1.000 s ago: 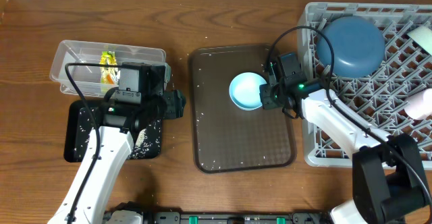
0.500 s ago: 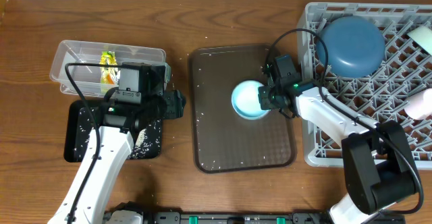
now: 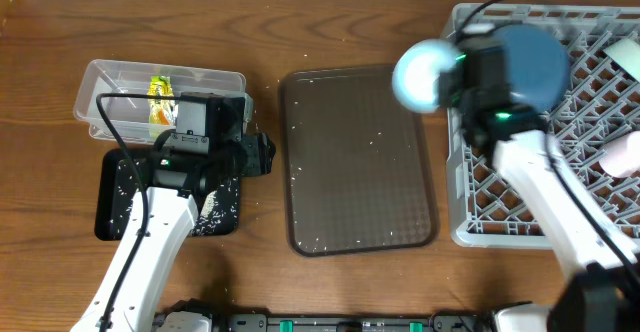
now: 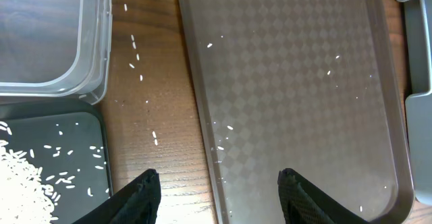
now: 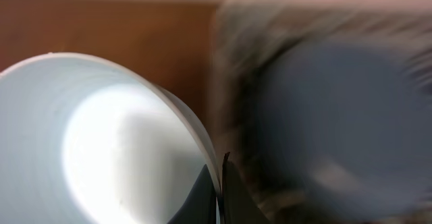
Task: Sort waste into correct bins and load items into the dishwasher rack
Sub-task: 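Lift and carry the white bowl with the right gripper into the rack's right side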
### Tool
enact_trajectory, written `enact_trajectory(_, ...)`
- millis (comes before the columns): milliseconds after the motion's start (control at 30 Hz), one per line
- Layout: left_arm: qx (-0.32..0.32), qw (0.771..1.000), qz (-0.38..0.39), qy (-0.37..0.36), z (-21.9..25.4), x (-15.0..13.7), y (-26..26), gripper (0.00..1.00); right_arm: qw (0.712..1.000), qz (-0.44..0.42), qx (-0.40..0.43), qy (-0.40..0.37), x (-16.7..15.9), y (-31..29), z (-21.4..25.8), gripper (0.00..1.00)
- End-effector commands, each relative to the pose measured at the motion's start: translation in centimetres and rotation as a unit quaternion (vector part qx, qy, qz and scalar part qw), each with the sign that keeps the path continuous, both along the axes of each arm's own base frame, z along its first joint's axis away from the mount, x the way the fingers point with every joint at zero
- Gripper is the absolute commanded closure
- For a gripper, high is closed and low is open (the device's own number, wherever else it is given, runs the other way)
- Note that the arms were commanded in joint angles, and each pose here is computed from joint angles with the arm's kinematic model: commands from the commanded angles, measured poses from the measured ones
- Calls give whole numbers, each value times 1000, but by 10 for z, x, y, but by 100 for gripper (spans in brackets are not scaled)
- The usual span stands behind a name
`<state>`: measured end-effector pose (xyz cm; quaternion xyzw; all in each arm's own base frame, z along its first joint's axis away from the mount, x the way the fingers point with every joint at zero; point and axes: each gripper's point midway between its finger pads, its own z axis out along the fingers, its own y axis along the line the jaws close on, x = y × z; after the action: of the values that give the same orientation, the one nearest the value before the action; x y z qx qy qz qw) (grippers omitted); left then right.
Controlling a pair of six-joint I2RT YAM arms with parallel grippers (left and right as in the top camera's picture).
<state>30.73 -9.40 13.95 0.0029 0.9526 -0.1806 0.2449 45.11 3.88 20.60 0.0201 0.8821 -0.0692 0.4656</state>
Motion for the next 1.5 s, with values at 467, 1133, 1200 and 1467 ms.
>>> enact_trajectory(467, 2, 1000, 3, -9, 5, 3, 2, 42, 836, 3, -524, 163, -8, -235, 44, 99)
enact_trajectory(1133, 2, 1000, 3, -8, 5, 3, 2, 42, 793, -85, -560, 223, -16, -321, 19, 99)
enact_trajectory(1200, 2, 1000, 3, -8, 5, 3, 2, 42, 793, -88, -560, 223, -16, -321, 20, 99)
enact_trajectory(1467, 2, 1000, 3, -8, 5, 3, 2, 42, 817, -81, -516, 243, -24, -316, -6, 99)
